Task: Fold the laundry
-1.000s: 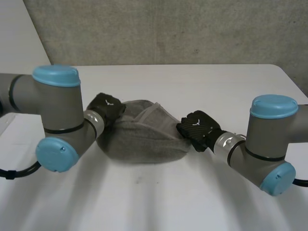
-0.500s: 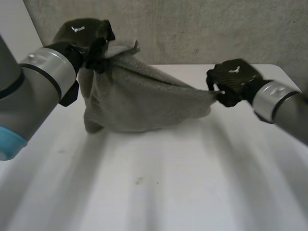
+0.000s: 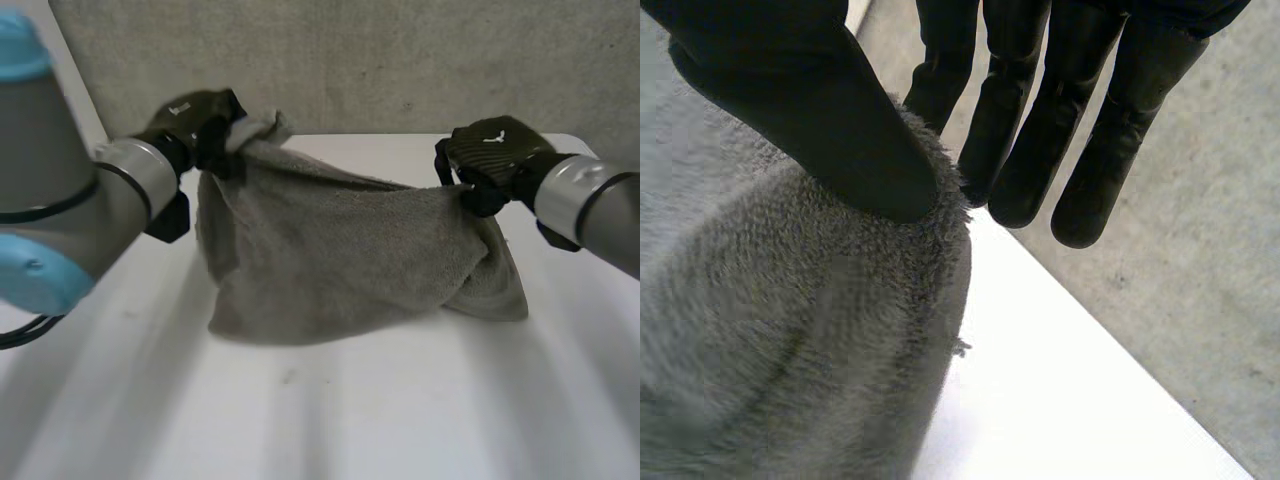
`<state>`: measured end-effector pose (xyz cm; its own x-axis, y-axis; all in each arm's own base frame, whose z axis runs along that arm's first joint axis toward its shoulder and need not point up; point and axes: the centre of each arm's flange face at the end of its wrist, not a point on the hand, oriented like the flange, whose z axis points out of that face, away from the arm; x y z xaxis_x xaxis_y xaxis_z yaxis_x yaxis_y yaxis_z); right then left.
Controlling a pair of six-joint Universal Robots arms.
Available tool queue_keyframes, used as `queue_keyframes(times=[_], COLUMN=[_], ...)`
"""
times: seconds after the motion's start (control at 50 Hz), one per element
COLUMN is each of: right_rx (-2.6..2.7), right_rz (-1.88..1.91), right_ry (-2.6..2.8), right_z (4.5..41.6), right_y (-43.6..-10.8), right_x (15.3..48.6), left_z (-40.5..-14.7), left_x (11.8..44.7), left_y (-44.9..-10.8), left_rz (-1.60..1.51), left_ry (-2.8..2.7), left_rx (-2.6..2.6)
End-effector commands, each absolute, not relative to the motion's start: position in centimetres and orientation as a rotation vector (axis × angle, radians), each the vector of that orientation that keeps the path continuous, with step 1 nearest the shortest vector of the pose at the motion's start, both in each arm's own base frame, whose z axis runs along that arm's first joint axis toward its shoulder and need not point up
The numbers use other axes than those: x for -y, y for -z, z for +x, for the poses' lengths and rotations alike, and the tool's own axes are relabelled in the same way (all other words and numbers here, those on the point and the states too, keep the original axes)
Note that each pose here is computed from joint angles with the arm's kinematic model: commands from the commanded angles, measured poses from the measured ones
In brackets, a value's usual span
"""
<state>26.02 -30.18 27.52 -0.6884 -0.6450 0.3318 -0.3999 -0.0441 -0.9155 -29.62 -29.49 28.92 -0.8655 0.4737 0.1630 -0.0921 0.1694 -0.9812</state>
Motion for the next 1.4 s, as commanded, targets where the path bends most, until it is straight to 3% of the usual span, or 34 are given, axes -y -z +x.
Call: queue_keyframes(times=[0.02,0.06,0.1,0.14,0.16,0.22,0.3,0.34,0.36,0.4,0.42,0.44,0.46,0.48,0.5,0.52,0.56,0.66,0.88,0.98,1.1,1.22,1.4], right_rx=[-1.992,-1.935,-1.746,-1.626,-1.429,-1.357,-1.389,-1.493,-1.493,-1.636,-1.636,-1.712,-1.789,-1.789,-1.868,-1.868,-1.993,-2.057,-2.048,-2.044,-2.051,-2.053,-2.057], right_rz=[-1.065,-1.011,-0.879,-0.826,-0.775,-0.812,-0.925,-1.006,-1.006,-1.088,-1.089,-1.131,-1.178,-1.179,-1.232,-1.232,-1.327,-1.379,-1.376,-1.375,-1.376,-1.374,-1.370], right_ry=[2.045,2.192,2.461,2.569,2.702,2.705,2.594,2.463,2.463,2.295,2.294,2.205,2.105,2.104,1.990,1.989,1.771,1.609,1.610,1.618,1.609,1.612,1.611], right_z=[27.7,28.0,28.1,28.1,28.0,28.2,28.9,29.2,29.2,29.3,29.3,29.4,29.4,29.4,29.5,29.5,29.6,29.6,30.0,29.8,29.7,29.6,29.5], right_y=[-27.3,-29.1,-32.9,-34.7,-37.3,-37.0,-34.6,-31.4,-31.4,-27.7,-27.7,-25.8,-23.8,-23.7,-21.3,-21.3,-17.3,-14.9,-15.7,-16.0,-15.8,-15.9,-15.9], right_x=[35.4,36.4,37.5,37.5,36.5,35.3,34.2,33.2,33.2,31.9,31.9,31.2,30.3,30.3,29.5,29.5,27.6,26.0,24.9,24.6,24.5,24.5,24.6], left_z=[-31.7,-32.1,-32.3,-32.2,-32.0,-31.6,-31.4,-30.7,-30.7,-29.4,-29.4,-28.8,-28.8,-28.3,-27.6,-27.6,-26.4,-25.6,-23.6,-23.6,-24.9,-25.1,-25.9], left_x=[34.0,34.6,35.2,35.1,34.8,34.1,33.7,34.0,34.0,34.1,34.1,33.8,33.8,33.4,33.0,33.0,32.0,30.0,26.9,26.0,22.9,21.9,18.5], left_y=[-29.2,-31.3,-35.5,-37.4,-39.0,-40.6,-37.0,-32.8,-32.8,-27.9,-27.8,-25.5,-25.5,-23.4,-21.5,-21.4,-18.3,-15.5,-15.9,-18.4,-23.9,-23.0,-19.4], left_rz=[-0.460,-0.464,-0.433,-0.405,-0.375,-0.334,-0.335,-0.341,-0.341,-0.350,-0.350,-0.359,-0.359,-0.367,-0.367,-0.367,-0.370,-0.385,-0.499,-0.574,-0.637,-0.719,-1.079], left_ry=[-1.963,-2.062,-2.225,-2.285,-2.336,-2.362,-2.254,-2.179,-2.179,-2.085,-2.084,-2.034,-2.033,-1.983,-1.936,-1.935,-1.845,-1.731,-1.670,-1.768,-1.942,-1.929,-1.863], left_rx=[1.863,1.760,1.547,1.446,1.360,1.268,1.397,1.558,1.559,1.739,1.740,1.824,1.825,1.901,1.973,1.974,2.097,2.216,2.355,2.295,2.069,2.088,2.151])
